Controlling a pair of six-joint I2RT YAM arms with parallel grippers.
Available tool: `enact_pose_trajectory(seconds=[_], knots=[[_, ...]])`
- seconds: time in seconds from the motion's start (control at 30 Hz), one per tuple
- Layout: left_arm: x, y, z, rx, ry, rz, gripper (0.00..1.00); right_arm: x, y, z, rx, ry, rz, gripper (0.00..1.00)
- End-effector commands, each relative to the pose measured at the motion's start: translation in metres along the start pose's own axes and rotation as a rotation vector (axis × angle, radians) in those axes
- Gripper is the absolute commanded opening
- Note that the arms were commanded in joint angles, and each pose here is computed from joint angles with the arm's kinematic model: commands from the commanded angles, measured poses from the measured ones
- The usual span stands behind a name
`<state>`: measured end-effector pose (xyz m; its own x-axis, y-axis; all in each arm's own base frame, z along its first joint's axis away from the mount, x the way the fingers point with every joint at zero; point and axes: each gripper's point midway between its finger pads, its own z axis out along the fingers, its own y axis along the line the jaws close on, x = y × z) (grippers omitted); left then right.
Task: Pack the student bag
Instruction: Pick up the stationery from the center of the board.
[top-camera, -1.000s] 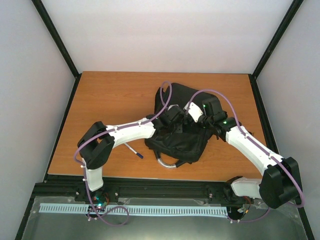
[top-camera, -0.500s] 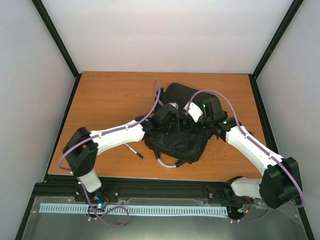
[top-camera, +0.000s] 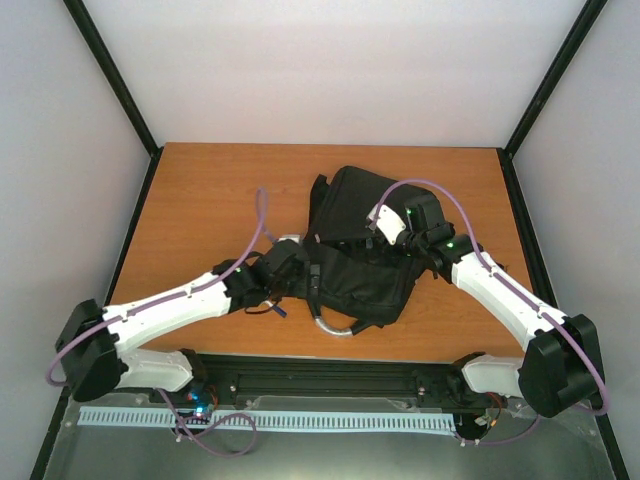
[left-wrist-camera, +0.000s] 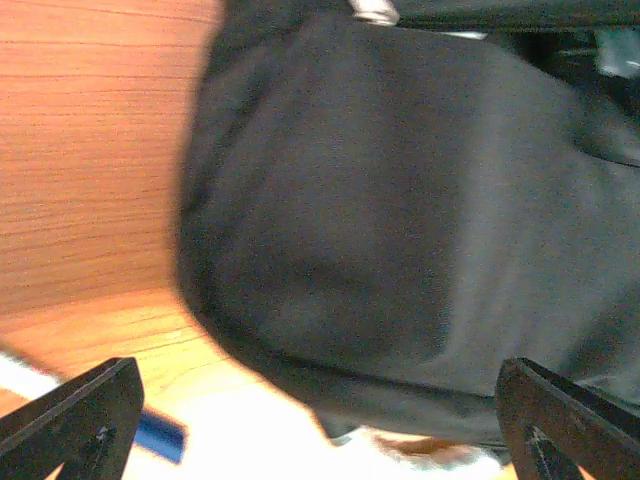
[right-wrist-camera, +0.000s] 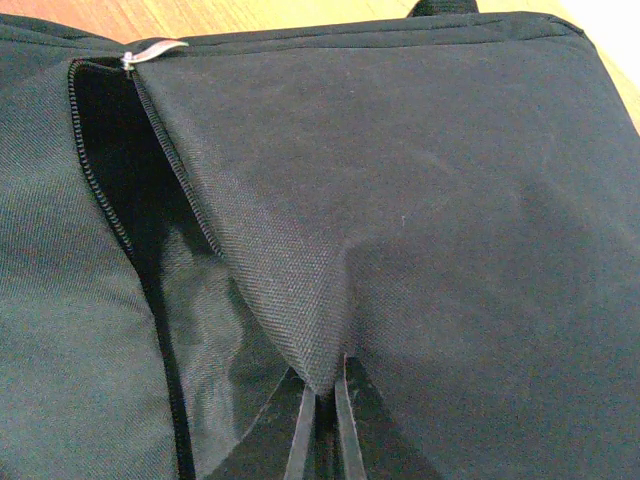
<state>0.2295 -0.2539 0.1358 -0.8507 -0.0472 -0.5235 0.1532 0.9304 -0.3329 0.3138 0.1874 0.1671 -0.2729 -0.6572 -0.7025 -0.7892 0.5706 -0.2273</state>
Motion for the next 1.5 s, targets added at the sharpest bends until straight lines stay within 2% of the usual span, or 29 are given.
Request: enact_pose_trajectory(seconds=[0.0,0.07,0.17,0.33,0.57,0.67,0.73,0.8,0.97,1.1,1.27,1.33,1.47], knots=[[0.002,0.061,-0.023,-0.248,-0.048,-0.071,1.0,-0.022,0.0,-0.005,-0.005,-0.09,-0.03,0.03],[0.007,0.084,-0.029,-0.374,-0.02,-0.086,1.0,-0.023,0.0,-0.006,-0.006,-0.091,-0.031,0.03],[0.014,0.096,-0.03,-0.453,0.052,-0.01,1.0,-0.023,-0.001,-0.007,-0.003,-0.092,-0.033,0.03],[0.014,0.094,-0.026,-0.369,-0.002,0.035,1.0,-0.021,-0.001,-0.005,-0.004,-0.086,-0.034,0.03],[0.004,0.093,-0.031,-0.337,-0.076,0.051,1.0,-0.021,-0.001,-0.005,-0.007,-0.083,-0.036,0.03],[-0.003,0.1,-0.036,-0.38,-0.117,0.002,1.0,-0.021,-0.001,-0.004,-0.009,-0.081,-0.033,0.03],[-0.002,0.128,-0.043,-0.515,-0.145,-0.122,1.0,-0.021,-0.001,-0.004,-0.009,-0.081,-0.032,0.03],[0.005,0.146,-0.044,-0.6,-0.115,-0.212,1.0,-0.021,-0.001,-0.004,-0.01,-0.08,-0.031,0.03],[0.016,0.136,-0.014,-0.54,0.013,-0.152,1.0,-0.019,-0.002,-0.002,-0.003,-0.069,-0.025,0.03],[0.012,0.13,-0.007,-0.5,-0.014,-0.181,1.0,-0.018,-0.001,-0.001,-0.013,-0.065,-0.026,0.03],[0.01,0.122,-0.003,-0.454,-0.014,-0.265,0.94,-0.016,-0.001,0.0,-0.012,-0.057,-0.028,0.03],[0.011,0.118,0.002,-0.44,0.001,-0.293,0.88,-0.015,-0.001,0.002,-0.013,-0.05,-0.028,0.03],[0.023,0.112,0.017,-0.424,0.062,-0.348,0.71,-0.015,0.0,0.002,-0.022,-0.046,-0.026,0.03]])
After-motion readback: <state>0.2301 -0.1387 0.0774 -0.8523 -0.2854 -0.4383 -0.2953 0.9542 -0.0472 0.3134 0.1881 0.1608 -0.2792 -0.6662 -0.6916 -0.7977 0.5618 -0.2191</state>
